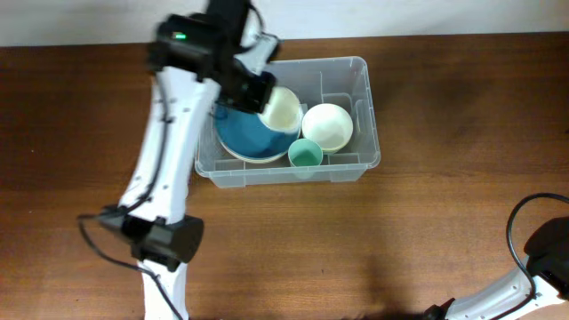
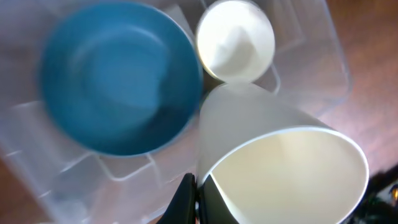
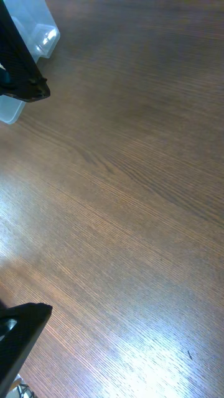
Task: Pack container
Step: 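Carry the cream cup over the container and drop it into the mint-green cup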
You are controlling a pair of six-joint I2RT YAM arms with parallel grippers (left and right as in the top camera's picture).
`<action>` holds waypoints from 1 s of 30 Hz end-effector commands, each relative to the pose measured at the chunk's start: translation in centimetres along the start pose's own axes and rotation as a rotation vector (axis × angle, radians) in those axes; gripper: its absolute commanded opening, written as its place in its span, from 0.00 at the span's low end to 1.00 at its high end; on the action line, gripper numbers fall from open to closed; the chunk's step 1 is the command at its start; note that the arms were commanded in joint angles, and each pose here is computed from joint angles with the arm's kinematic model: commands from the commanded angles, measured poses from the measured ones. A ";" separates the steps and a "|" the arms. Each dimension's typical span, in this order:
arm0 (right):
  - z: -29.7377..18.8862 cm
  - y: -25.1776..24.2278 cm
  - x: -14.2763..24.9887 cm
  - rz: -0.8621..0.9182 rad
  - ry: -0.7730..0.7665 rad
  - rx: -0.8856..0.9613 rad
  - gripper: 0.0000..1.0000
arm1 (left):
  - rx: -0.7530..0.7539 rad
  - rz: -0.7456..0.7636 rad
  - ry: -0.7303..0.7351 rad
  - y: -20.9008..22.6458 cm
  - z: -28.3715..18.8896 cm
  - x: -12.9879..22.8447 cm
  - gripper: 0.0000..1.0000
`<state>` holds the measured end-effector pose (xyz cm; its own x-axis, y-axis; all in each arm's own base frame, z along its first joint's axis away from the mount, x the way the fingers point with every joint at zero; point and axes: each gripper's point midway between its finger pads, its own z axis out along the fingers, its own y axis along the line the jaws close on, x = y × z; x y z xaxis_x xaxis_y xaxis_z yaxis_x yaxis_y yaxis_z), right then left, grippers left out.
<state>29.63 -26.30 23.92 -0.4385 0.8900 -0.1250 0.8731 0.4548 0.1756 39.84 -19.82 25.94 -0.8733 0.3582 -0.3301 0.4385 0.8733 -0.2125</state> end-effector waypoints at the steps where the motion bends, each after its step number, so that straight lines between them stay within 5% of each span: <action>1: -0.3 -0.1 0.1 -0.009 -0.007 0.006 0.99 | 0.019 0.038 0.098 -1.0 3.8 0.9 0.02; 24: -0.3 -0.1 0.1 -0.009 -0.007 0.006 0.99 | 0.040 0.088 0.192 -3.2 9.3 2.1 0.09; 30: -0.3 -0.1 0.1 -0.009 -0.007 0.006 0.99 | 0.043 0.077 0.237 -2.9 11.0 2.6 0.00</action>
<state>29.63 -26.29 23.92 -0.4385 0.8900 -0.1246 0.8732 0.4548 0.1755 38.62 -24.76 17.58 -0.8619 0.4784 -0.1679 0.5059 0.8330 -0.2238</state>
